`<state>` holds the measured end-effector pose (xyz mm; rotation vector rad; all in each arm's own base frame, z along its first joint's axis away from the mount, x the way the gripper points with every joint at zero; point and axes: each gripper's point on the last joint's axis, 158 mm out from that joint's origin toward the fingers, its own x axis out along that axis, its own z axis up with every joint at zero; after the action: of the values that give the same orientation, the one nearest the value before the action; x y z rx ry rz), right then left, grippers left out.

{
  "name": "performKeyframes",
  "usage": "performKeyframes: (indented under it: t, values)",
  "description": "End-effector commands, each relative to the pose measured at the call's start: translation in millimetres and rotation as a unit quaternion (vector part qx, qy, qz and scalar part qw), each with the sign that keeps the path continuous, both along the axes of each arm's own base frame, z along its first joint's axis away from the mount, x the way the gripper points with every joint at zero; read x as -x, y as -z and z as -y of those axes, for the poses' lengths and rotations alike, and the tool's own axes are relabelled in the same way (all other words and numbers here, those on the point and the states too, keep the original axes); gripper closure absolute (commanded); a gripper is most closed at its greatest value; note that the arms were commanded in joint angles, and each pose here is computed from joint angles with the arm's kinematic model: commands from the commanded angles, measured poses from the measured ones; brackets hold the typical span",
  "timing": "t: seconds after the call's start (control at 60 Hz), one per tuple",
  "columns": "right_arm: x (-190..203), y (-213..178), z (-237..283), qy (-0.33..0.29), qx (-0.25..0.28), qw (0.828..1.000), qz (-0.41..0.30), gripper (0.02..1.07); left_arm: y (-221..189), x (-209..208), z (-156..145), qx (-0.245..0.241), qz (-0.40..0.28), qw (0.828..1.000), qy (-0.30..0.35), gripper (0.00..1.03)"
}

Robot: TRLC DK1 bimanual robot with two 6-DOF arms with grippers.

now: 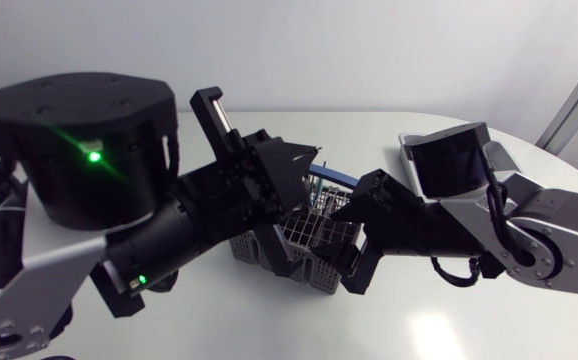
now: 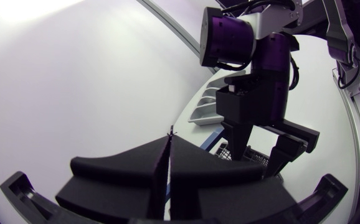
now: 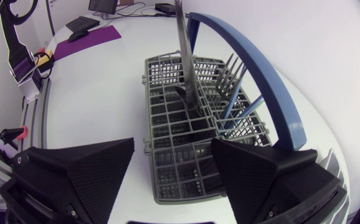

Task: Unload the cutlery basket into the drawer organizer.

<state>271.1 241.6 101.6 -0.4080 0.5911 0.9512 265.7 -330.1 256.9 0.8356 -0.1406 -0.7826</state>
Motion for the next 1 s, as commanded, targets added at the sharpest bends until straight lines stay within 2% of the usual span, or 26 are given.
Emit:
performKeyframes:
  t: [0.0,0.2,0.483,0.75,0.983]
  values:
    - [4,6,3,0.008,0.002,1.0,-0.009,0.18,-12,0,8,0.022,-0.021,0.999,0.011,1.0]
    - [4,8,4,0.008,0.004,1.0,-0.012,0.18,-18,-2,9,0.027,-0.054,0.998,0.019,1.0]
    - [-1,17,8,0.02,0.014,0.999,-0.021,0.18,-22,1,5,0.037,-0.051,0.998,0.025,1.0]
    - [-13,43,18,0.043,0.034,0.997,-0.058,0.19,-36,5,1,0.053,-0.039,0.997,0.027,1.0]
    - [-14,32,19,0.041,0.026,0.997,-0.054,0.19,-32,6,-2,0.057,-0.032,0.998,0.027,1.0]
